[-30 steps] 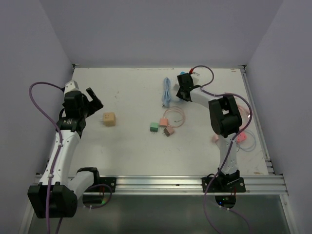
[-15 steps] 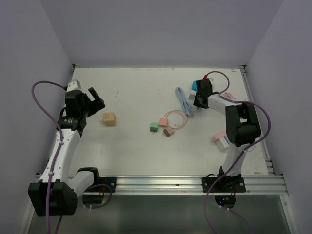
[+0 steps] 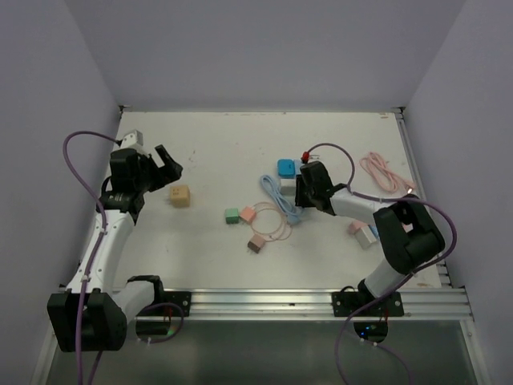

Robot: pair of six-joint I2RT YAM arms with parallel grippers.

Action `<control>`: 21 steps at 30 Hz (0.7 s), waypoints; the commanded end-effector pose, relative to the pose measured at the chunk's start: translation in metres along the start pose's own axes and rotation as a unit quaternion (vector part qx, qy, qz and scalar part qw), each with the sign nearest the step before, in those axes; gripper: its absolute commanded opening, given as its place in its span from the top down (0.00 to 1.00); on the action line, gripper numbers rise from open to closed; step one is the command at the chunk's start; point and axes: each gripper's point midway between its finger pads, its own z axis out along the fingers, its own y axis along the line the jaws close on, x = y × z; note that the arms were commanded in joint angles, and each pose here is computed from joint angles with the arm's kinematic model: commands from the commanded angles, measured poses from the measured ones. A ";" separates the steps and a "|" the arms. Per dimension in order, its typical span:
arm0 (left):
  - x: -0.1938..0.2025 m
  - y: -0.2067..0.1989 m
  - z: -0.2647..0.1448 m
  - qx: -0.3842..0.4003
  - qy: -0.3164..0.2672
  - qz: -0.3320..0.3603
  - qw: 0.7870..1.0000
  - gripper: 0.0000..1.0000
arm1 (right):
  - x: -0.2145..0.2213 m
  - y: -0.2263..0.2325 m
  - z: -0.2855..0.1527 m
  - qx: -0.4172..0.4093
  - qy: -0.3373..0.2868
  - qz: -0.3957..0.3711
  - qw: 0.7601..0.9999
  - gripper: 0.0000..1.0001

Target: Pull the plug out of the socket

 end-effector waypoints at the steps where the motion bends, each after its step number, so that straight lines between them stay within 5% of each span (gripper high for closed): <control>1: -0.002 -0.023 0.003 0.061 -0.003 0.022 0.998 0.04 | 0.000 0.042 -0.017 -0.083 -0.020 -0.002 0.996 1.00; 21: 0.083 -0.162 0.007 0.205 0.090 -0.021 0.974 0.01 | -0.054 0.061 -0.074 -0.181 -0.198 0.023 0.963 1.00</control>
